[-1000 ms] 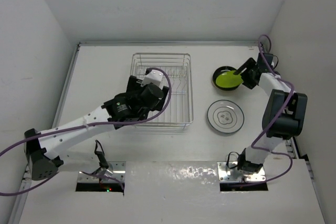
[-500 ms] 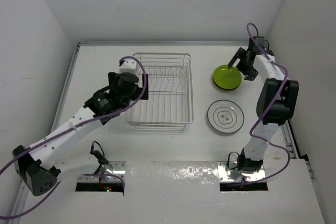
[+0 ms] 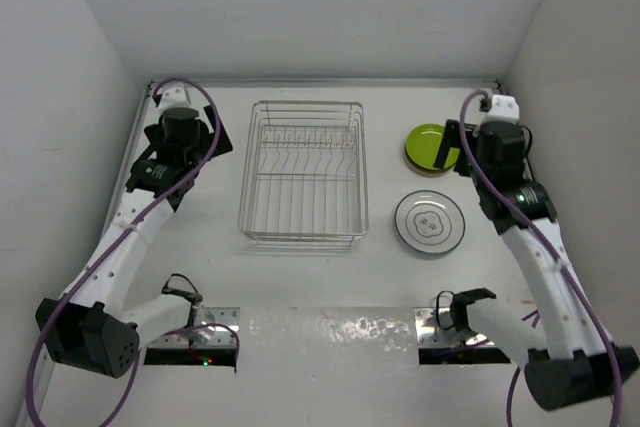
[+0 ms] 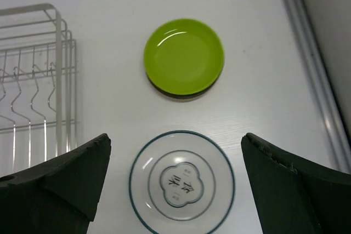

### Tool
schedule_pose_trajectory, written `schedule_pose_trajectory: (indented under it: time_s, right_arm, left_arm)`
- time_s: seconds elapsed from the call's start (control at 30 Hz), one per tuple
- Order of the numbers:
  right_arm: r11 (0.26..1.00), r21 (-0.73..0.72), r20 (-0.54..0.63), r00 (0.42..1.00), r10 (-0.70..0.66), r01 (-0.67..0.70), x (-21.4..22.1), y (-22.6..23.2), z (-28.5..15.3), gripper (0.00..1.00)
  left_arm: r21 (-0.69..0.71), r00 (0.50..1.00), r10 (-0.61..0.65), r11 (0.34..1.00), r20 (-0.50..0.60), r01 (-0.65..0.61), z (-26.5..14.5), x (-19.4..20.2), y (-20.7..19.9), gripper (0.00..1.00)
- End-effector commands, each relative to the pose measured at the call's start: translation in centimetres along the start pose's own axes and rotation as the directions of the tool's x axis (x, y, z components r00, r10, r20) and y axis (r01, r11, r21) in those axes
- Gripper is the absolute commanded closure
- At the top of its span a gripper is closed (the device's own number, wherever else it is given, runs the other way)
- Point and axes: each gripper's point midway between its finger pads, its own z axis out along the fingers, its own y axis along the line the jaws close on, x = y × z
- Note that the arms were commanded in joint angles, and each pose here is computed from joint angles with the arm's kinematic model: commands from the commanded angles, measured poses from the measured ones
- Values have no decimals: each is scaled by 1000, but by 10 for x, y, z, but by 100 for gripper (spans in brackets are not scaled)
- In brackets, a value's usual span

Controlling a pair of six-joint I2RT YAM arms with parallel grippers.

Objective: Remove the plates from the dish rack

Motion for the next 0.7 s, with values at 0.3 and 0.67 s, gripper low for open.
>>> schedule_pose_trajectory:
  time_s: [0.3, 0.67]
  right_arm:
    - [982, 111, 63, 985, -162, 155, 16, -62, -103, 1]
    - [976, 85, 57, 977, -204, 199, 42, -74, -137, 1]
  left_arm:
    - [-63, 988, -6, 998, 154, 16, -56, -11, 45, 0]
    - [22, 943, -123, 992, 308, 122, -108, 4, 74, 0]
